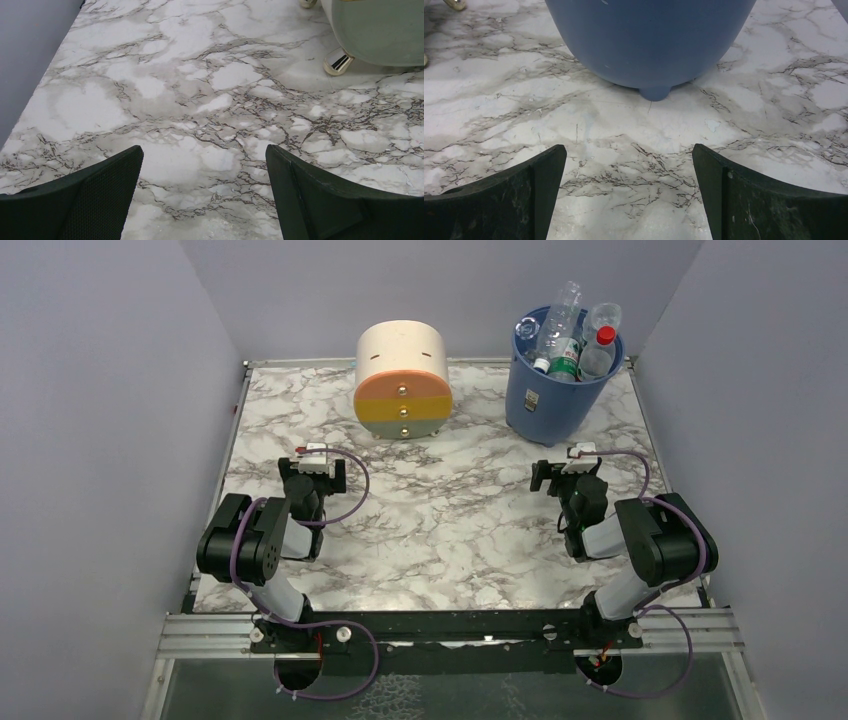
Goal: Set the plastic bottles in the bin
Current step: Reset both arms
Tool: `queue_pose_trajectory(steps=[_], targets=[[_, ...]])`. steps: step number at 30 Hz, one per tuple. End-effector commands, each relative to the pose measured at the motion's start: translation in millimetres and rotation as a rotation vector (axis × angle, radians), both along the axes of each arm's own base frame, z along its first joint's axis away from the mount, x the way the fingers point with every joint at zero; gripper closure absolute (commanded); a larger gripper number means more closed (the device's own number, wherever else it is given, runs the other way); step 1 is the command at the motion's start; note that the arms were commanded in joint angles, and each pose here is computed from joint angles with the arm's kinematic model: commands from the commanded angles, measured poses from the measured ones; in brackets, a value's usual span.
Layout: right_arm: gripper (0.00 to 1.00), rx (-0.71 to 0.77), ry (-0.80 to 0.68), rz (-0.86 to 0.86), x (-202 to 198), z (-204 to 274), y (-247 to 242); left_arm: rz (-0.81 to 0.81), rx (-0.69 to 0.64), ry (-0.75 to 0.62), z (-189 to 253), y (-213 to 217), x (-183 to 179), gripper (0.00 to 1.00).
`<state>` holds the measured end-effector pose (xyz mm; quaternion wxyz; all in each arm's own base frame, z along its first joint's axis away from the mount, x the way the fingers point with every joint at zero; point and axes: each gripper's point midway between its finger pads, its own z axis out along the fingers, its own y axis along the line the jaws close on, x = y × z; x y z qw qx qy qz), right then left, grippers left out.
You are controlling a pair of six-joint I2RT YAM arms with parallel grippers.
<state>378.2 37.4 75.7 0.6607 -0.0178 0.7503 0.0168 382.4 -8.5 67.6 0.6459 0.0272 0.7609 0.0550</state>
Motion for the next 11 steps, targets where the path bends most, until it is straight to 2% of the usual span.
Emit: queue_pose_trajectory(steps=[1,11], targets=[[0.01,-0.009,-0.039,0.025,3.3,9.2,5.0,0.022,-0.014,-0.029,6.2,3.5,3.3,0.01],[0.01,-0.007,-0.039,0.024,3.3,9.2,4.8,0.019,-0.015,-0.022,5.5,3.2,4.9,0.01]])
